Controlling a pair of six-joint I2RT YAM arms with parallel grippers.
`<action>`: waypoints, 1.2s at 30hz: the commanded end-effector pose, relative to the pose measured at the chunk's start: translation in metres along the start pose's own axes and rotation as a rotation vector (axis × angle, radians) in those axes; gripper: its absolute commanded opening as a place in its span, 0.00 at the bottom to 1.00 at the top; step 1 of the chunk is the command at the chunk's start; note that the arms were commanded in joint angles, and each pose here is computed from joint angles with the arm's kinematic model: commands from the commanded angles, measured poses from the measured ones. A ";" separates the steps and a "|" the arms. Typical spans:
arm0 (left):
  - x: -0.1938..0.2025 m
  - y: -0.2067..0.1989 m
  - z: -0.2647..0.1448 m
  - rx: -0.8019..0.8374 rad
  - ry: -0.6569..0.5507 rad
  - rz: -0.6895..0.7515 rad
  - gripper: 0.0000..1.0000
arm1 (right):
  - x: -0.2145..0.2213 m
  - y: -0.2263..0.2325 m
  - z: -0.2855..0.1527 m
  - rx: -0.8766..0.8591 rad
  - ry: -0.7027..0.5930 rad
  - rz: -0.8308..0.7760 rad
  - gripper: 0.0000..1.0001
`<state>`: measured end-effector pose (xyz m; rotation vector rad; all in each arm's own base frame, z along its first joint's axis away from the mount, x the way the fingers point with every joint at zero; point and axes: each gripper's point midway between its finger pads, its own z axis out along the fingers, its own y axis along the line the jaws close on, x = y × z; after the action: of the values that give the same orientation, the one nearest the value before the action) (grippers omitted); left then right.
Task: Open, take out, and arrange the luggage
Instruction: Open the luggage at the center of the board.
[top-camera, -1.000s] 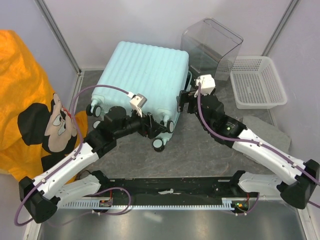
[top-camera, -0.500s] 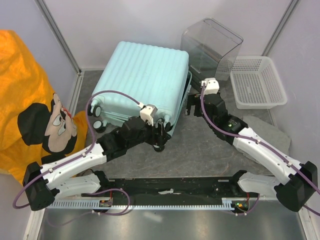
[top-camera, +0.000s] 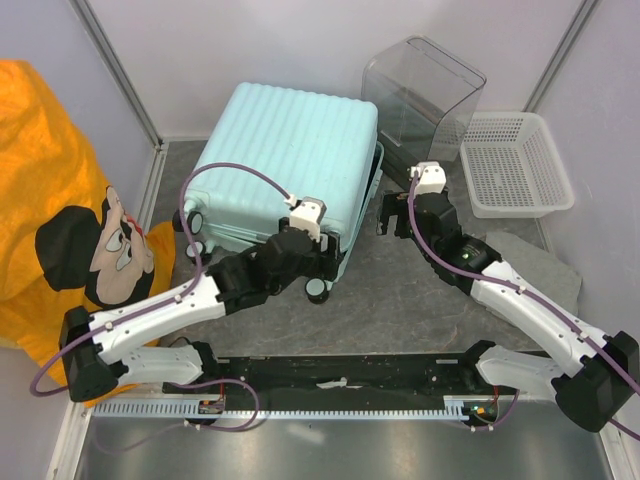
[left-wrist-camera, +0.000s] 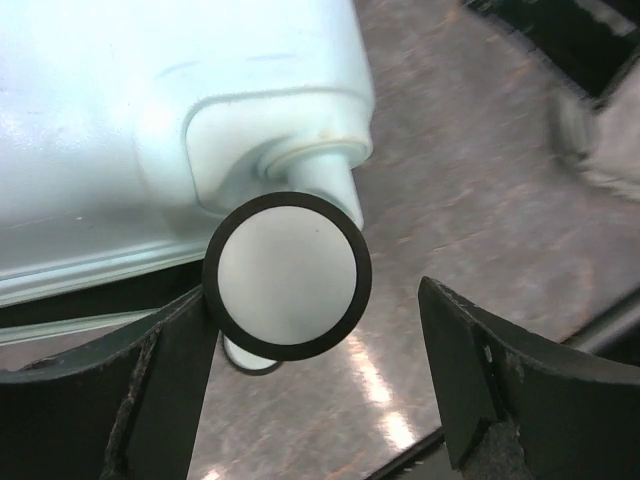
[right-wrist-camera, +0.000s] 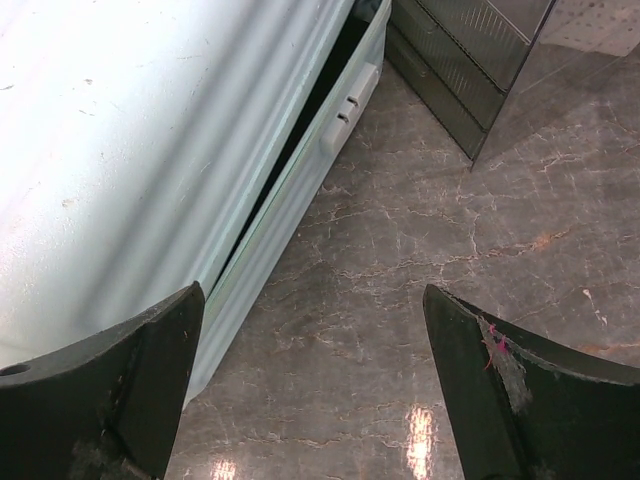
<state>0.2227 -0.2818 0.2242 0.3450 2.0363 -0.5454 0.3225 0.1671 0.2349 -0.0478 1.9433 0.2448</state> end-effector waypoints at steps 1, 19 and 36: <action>-0.021 -0.024 -0.006 -0.036 -0.057 0.135 0.85 | 0.002 -0.001 0.003 0.000 0.000 0.001 0.98; -0.027 -0.021 -0.049 -0.040 0.019 0.160 0.86 | 0.010 -0.003 0.002 -0.006 0.013 0.007 0.98; -0.037 -0.045 -0.013 0.018 -0.053 0.157 0.91 | 0.023 0.003 0.001 -0.048 0.042 0.022 0.98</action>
<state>0.2006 -0.3021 0.2504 0.5305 2.0155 -0.4184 0.3151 0.1695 0.2083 -0.0813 2.0051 0.2667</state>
